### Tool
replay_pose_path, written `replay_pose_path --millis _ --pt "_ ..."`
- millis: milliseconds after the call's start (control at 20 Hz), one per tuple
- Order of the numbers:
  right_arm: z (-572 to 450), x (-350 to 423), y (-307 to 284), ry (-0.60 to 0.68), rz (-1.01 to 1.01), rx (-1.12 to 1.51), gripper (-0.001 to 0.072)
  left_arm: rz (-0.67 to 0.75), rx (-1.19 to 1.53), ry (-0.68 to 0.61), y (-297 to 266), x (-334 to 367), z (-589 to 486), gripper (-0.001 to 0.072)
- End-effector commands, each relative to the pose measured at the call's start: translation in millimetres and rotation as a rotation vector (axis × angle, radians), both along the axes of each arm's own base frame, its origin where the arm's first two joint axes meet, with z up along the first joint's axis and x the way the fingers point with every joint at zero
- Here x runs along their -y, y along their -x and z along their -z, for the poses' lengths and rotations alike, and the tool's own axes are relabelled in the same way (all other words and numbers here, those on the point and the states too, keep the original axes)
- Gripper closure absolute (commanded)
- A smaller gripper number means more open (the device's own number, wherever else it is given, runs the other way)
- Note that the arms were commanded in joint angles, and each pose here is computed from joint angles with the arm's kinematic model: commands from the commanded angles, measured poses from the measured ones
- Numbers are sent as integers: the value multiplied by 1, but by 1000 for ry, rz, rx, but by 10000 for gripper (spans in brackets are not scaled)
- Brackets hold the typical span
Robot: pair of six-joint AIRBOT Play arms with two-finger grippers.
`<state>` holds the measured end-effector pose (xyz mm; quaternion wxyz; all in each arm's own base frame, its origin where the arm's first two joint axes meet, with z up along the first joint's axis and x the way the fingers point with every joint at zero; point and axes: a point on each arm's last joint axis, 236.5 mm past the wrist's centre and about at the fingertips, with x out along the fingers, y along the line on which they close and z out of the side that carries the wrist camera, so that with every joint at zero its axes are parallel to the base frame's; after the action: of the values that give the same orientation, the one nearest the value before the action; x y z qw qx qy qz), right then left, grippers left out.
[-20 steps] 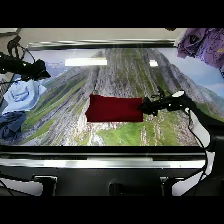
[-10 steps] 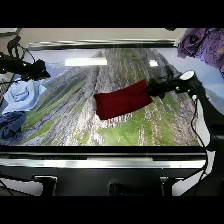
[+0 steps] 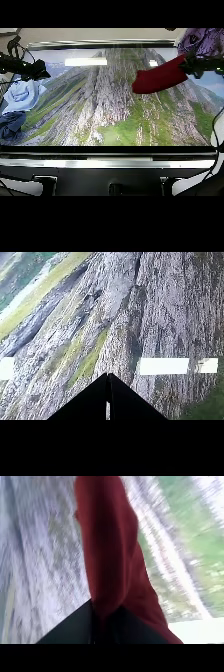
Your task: Fold the clothes and pants, and hang the long-sleeved shirts on hangers.
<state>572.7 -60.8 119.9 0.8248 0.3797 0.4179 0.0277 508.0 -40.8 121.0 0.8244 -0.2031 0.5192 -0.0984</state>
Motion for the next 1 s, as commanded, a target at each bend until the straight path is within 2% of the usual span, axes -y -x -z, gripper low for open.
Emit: replay_pose_path --millis 0,200,450,750,950 --pt "-18 88 21 107 189 -5 682 -1 0 0 0 -1 0 691" --pt "-5 177 79 261 336 -152 681 -2 -1 -2 0 -1 0 691" --pt "59 228 171 296 449 -432 681 -1 -1 -2 0 -1 0 691" --pt "127 210 280 233 602 -591 681 -2 -1 -1 0 -1 0 691" --pt "155 183 336 245 650 -691 680 -2 -1 -1 0 -1 0 691"
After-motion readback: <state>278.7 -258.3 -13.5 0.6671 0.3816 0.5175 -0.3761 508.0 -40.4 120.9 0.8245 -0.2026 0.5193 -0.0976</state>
